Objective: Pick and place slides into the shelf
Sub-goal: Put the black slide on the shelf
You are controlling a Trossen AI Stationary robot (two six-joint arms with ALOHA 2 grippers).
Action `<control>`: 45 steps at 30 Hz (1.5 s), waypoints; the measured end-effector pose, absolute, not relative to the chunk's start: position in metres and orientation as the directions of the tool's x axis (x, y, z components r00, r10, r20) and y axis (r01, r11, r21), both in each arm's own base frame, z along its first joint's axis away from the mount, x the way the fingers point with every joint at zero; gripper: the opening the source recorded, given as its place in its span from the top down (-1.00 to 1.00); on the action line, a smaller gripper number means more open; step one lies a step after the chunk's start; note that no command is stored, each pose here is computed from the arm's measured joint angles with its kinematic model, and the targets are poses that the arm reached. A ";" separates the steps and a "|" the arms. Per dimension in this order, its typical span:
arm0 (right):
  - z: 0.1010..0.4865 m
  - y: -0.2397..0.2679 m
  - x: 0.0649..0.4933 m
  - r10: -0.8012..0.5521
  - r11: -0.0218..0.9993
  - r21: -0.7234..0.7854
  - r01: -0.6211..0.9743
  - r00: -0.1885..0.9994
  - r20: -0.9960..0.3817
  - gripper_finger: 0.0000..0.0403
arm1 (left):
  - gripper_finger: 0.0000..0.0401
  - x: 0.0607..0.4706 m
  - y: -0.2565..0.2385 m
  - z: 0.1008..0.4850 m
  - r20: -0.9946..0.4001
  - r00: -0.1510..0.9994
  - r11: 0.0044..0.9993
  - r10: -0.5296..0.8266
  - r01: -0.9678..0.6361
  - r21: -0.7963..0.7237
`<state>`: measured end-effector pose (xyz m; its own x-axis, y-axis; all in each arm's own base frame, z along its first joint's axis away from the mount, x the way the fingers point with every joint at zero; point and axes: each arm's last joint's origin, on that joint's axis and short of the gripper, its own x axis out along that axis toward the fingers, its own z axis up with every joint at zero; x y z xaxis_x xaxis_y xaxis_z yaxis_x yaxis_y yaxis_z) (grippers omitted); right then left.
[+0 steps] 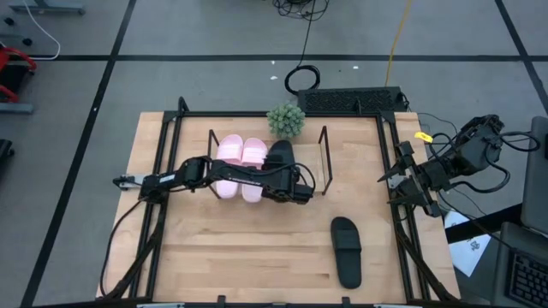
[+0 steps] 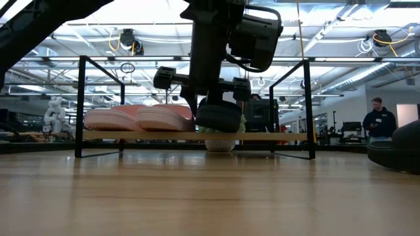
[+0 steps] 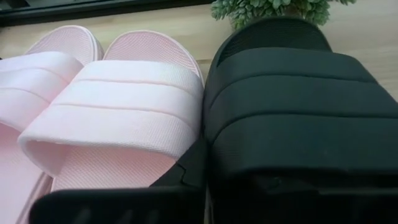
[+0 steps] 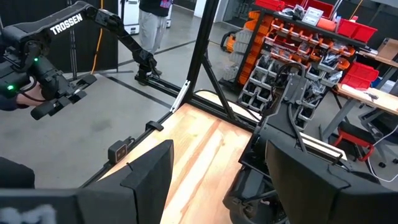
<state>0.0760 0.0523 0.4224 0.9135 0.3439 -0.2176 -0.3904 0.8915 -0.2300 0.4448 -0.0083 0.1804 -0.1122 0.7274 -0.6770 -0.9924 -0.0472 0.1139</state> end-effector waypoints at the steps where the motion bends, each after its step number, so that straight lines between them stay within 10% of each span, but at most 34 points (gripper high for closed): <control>1: 0.422 0.052 0.076 0.344 0.892 -0.230 -0.390 0.913 -0.218 -0.23 | 0.70 0.445 -0.008 0.180 -0.678 -0.113 -0.048 0.727 -0.992 0.114; 45: 0.422 0.052 0.076 0.344 0.892 -0.229 -0.391 0.913 -0.218 -0.23 | 0.56 0.446 -0.002 0.179 -0.689 -0.120 -0.053 0.715 -0.992 0.118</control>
<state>0.0760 0.0524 0.4223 0.9131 0.3443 -0.2182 -0.3908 0.8916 -0.2287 0.4456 -0.0022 0.1793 -0.1197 0.7146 -0.6893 -0.9917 -0.0527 0.1175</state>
